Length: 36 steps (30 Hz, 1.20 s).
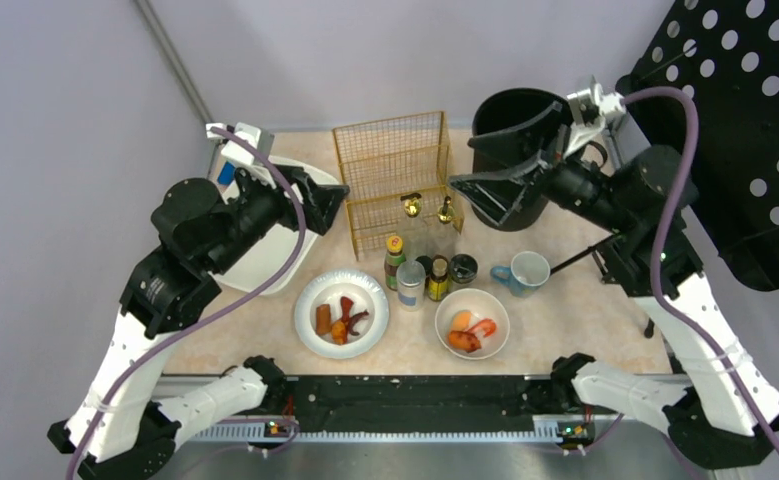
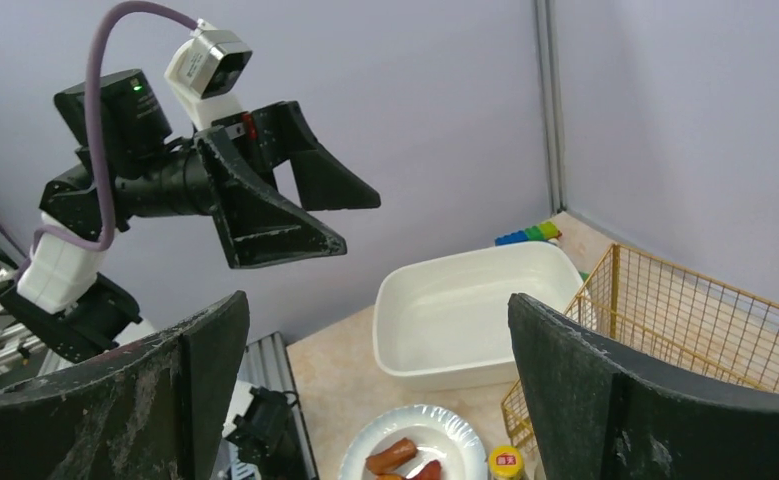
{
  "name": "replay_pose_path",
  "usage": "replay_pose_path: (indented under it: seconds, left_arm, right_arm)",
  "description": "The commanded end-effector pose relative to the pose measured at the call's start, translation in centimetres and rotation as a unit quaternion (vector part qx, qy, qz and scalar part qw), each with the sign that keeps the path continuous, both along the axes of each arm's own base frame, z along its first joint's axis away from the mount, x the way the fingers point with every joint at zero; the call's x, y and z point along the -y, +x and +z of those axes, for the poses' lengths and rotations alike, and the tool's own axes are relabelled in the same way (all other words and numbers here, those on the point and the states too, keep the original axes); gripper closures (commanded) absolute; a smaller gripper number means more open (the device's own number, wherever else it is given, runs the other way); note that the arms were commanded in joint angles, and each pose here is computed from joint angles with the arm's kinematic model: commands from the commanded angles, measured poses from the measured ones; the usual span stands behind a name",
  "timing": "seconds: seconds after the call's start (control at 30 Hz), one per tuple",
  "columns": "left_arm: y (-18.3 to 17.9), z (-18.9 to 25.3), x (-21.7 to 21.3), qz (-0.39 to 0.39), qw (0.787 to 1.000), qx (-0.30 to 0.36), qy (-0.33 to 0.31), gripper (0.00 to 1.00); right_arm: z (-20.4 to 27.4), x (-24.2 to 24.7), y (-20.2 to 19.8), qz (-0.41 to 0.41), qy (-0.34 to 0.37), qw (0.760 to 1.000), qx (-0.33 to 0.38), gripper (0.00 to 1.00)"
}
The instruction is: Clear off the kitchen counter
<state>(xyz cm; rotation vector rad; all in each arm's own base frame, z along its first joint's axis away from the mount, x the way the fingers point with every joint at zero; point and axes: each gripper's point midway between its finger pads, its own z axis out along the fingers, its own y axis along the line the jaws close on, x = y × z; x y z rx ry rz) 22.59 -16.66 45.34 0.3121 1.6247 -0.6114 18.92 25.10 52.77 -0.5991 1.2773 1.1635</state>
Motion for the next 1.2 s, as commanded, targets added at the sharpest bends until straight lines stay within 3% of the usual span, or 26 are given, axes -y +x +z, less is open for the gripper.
replay_pose_path:
  seconds: [0.0,0.23,0.4,0.57,0.9,1.17]
  left_arm:
    - [-0.9,2.9,0.1,-0.018,0.999,0.036,-0.025,0.01]
    - [-0.5,1.8,0.0,-0.009,1.000,0.021,-0.016,0.01]
    - [-0.6,0.6,-0.6,0.004,1.000,0.009,-0.016,0.01]
    - [-0.7,-1.0,-0.9,0.015,1.000,-0.012,-0.019,0.01]
    - [-1.5,-5.1,-0.6,0.001,0.998,-0.063,0.003,0.01]
    - [-1.4,-6.6,-1.0,0.009,0.997,-0.072,0.010,0.01]
  right_arm:
    - [1.6,1.0,-2.0,0.009,0.031,0.999,0.040,0.01]
    - [-2.3,-0.5,0.2,0.008,-0.027,1.000,-0.006,0.01]
    - [-7.1,-0.5,2.7,-0.035,-0.082,0.994,-0.067,0.07]
    - [-12.8,0.5,4.3,-0.084,-0.140,0.978,-0.128,0.11]
    - [-21.7,2.8,4.6,-0.179,-0.229,0.941,-0.175,0.14]
    - [-25.0,3.2,6.8,-0.253,-0.233,0.922,-0.178,0.21]
